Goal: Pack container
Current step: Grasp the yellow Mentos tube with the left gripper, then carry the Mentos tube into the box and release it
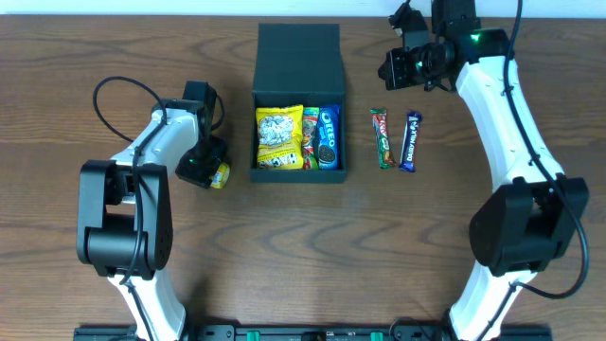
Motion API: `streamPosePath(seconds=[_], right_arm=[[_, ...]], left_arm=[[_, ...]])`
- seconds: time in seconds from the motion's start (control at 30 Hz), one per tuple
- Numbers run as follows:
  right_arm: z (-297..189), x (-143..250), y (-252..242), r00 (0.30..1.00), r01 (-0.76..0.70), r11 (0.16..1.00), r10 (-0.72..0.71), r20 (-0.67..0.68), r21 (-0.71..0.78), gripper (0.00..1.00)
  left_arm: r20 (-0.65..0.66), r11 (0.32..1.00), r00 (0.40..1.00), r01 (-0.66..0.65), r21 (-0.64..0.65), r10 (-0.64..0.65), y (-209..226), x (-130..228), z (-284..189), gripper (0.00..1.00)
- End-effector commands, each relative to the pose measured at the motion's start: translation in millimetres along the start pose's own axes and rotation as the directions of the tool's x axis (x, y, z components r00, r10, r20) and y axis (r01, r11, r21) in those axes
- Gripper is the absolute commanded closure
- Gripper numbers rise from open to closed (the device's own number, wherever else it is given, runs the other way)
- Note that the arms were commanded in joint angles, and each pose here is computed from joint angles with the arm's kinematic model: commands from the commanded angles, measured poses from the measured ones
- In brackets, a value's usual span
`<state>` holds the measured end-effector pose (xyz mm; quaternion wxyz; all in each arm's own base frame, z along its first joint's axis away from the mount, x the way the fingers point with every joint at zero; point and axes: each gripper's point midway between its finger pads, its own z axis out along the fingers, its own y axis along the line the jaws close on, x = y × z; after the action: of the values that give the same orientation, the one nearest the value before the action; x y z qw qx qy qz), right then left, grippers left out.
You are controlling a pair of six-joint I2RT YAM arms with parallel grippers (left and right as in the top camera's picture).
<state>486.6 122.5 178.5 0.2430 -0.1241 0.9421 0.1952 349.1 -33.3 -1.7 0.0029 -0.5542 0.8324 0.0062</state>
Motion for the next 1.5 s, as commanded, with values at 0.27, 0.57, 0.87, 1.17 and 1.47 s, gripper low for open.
streamPosePath(seconds=[0.27,0.57,0.87,1.17,1.47], right_arm=[[-26,4,-81,0.988,-0.151,0.981,0.147,0.041,0.124,0.99],[-51,26,-132,0.955,-0.298,0.939,0.296,0.037,0.172,0.99],[-52,21,-136,0.955,-0.295,0.939,0.289,0.061,0.174,0.99],[-52,18,-137,0.956,-0.294,0.94,0.285,0.072,0.174,0.98],[-52,21,-136,0.955,-0.297,0.939,0.291,0.061,0.174,0.99]], left_arm=[[0.148,0.885,0.893,-0.445,0.135,0.426,-58,-21,-39,0.94],[0.475,0.501,0.531,-0.842,0.2,0.702,-155,20,-175,0.94],[0.414,0.209,0.311,-0.939,0.275,0.856,-164,161,-156,0.94],[0.28,0.189,0.262,-0.946,0.262,0.923,-144,206,-115,0.94],[0.183,0.224,0.27,-0.945,0.239,0.945,-127,205,-95,0.44]])
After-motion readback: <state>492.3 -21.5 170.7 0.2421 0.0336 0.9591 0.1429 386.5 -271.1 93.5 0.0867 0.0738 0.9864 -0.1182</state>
